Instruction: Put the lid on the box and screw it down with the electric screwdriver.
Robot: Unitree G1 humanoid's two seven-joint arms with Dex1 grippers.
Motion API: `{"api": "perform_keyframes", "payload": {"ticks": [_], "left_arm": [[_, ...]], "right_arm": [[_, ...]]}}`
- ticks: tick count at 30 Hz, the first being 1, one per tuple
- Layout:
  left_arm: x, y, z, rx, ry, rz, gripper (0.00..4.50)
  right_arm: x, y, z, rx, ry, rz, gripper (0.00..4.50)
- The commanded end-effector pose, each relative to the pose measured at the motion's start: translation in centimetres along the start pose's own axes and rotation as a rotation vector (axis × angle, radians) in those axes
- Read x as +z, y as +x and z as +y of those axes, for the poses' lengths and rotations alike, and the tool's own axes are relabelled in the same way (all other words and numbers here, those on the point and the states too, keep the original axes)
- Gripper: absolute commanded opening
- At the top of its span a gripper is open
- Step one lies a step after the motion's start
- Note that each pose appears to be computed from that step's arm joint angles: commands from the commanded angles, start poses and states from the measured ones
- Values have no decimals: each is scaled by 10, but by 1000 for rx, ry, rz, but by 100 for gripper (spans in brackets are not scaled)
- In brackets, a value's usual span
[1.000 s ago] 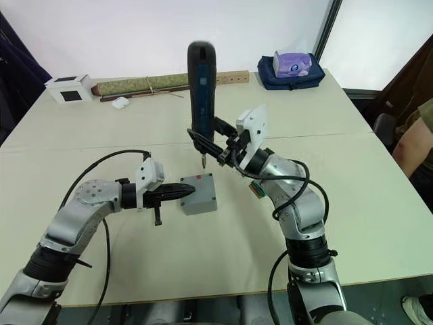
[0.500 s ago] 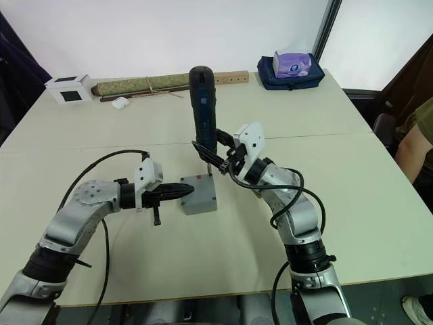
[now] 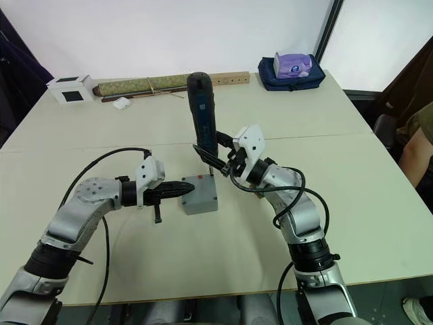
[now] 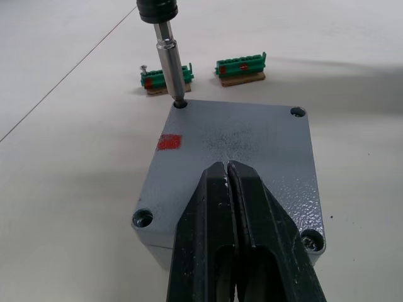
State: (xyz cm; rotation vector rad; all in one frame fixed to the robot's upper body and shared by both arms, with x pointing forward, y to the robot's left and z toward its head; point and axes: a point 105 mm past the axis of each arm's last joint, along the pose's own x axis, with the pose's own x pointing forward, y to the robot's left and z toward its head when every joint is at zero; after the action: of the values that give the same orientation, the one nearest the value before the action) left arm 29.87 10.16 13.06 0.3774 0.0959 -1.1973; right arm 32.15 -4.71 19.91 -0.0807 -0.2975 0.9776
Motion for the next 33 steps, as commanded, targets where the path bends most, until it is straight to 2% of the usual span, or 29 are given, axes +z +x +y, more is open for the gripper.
{"api": "perform_keyframes", "payload": {"ticks": [1,7,12,20,28,31,33], "left_arm": [[-8,3,-3,-15,-8,32,0],[-11,4,-6,-24,-13,44,0],[-20,7,-8,-32,-41,65,0],[-25,8,-9,-35,-49,75,0],[-26,8,-10,-42,-51,79,0],[-25,8,-9,-41,-48,77,0],[-22,8,-8,-41,-42,70,0]], "right_arm": [[-30,-4,-2,-33,40,131,180],[-41,-6,-6,-67,68,180,180],[-63,-16,-13,-132,93,255,180],[-75,-22,-7,-142,95,288,180],[-74,-23,-7,-142,83,286,180],[-67,-21,-9,-143,69,262,180],[-53,-17,-14,-154,50,210,180]]}}
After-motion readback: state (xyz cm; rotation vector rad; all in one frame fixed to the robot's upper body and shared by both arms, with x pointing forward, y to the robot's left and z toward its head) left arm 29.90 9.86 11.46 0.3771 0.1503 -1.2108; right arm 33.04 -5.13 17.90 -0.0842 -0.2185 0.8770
